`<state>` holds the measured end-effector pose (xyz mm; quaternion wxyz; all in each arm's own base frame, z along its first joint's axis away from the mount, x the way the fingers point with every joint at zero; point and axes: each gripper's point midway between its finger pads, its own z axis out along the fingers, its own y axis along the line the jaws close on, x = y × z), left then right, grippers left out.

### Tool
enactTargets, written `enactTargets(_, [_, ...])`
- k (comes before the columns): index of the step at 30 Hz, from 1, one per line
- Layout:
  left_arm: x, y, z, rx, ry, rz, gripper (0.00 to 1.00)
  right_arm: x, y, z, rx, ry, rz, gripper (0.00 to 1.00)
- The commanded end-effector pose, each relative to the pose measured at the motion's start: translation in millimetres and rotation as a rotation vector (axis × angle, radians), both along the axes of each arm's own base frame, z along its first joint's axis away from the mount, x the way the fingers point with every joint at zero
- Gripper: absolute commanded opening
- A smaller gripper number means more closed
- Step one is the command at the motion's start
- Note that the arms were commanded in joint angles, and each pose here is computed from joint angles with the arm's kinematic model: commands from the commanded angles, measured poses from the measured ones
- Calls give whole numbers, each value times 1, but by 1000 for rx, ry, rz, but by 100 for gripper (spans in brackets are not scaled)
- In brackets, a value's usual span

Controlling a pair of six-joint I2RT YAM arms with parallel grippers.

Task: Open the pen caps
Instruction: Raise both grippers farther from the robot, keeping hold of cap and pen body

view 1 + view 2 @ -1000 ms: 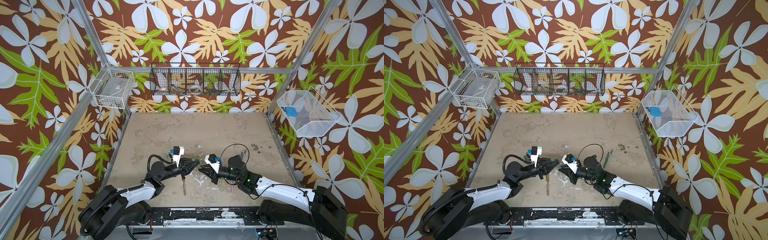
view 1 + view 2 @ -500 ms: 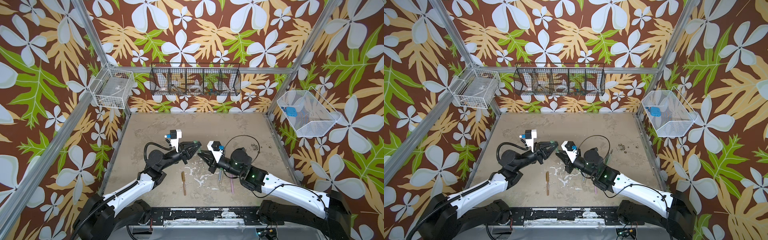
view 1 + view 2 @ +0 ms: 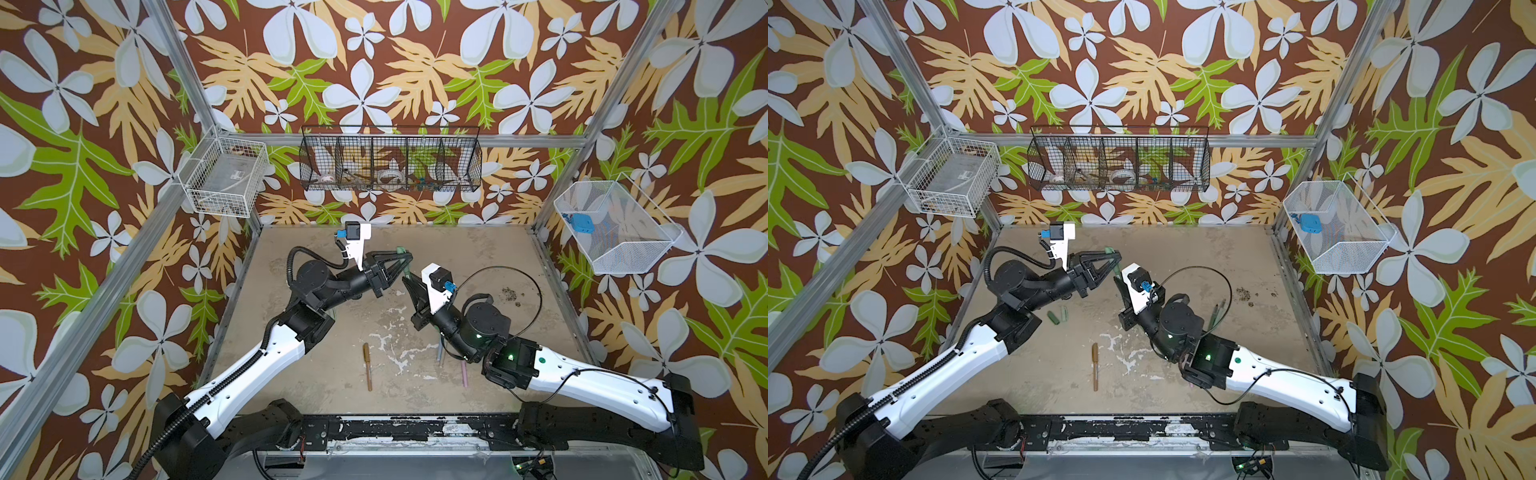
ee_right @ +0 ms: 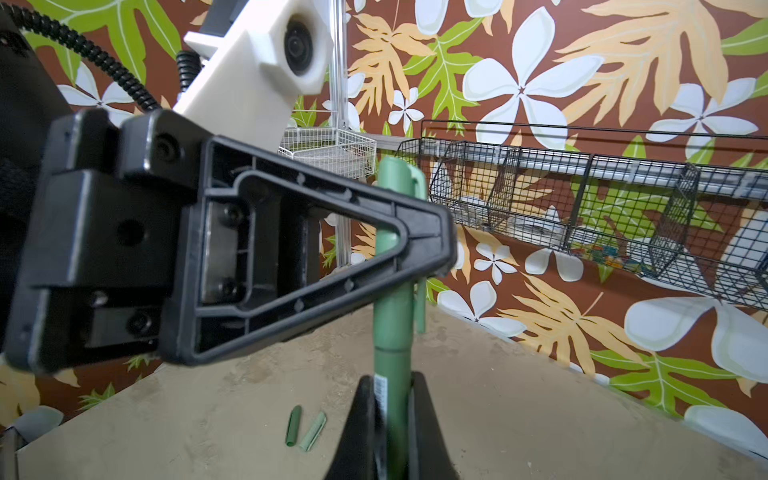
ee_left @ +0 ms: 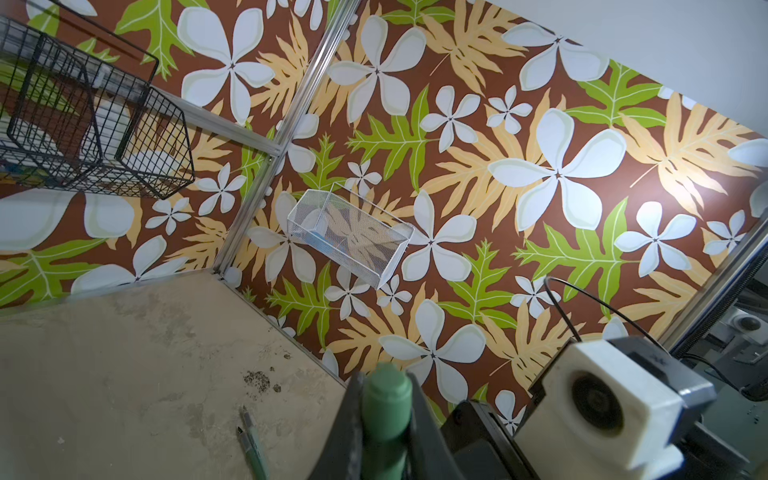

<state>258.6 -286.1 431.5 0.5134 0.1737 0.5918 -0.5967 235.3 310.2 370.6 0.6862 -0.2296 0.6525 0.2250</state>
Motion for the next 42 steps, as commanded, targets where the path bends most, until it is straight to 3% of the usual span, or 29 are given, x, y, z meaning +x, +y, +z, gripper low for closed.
enactTargets(1, [-8,6,38,-80,-83,3,0,-16,7,-37,-89,79,157,0])
enactTargets(3, [-9,7,41,-66,-98,10,0,-29,11,-32,1,118,328,0])
enactTargets(6, [-9,8,43,-53,-105,16,0,-45,14,-28,53,144,474,0])
enactTargets(11, [-14,6,47,-66,-115,-17,0,-53,15,-30,81,191,578,0])
enactTargets(13, [-15,7,50,-74,-115,-20,0,-46,8,-30,77,187,517,0])
enactTargets(20, [-9,11,55,-85,-97,22,0,2,-33,-65,-75,146,30,0])
enactTargets(24, [-2,10,57,-82,-90,43,0,9,-44,-81,-120,135,-88,0])
enactTargets(28, [7,18,56,-89,-93,76,0,-11,-19,-83,-107,151,121,0])
enactTargets(30, [11,21,56,-91,-91,70,0,-23,-8,-80,-45,185,286,0])
enactTargets(34, [16,23,56,-99,-92,57,0,-37,-2,-77,27,229,458,0])
enactTargets(39, [18,21,56,-92,-105,45,0,-45,2,-73,59,250,540,0])
enactTargets(42, [22,23,55,-88,-110,60,0,-29,-6,-78,24,253,412,0])
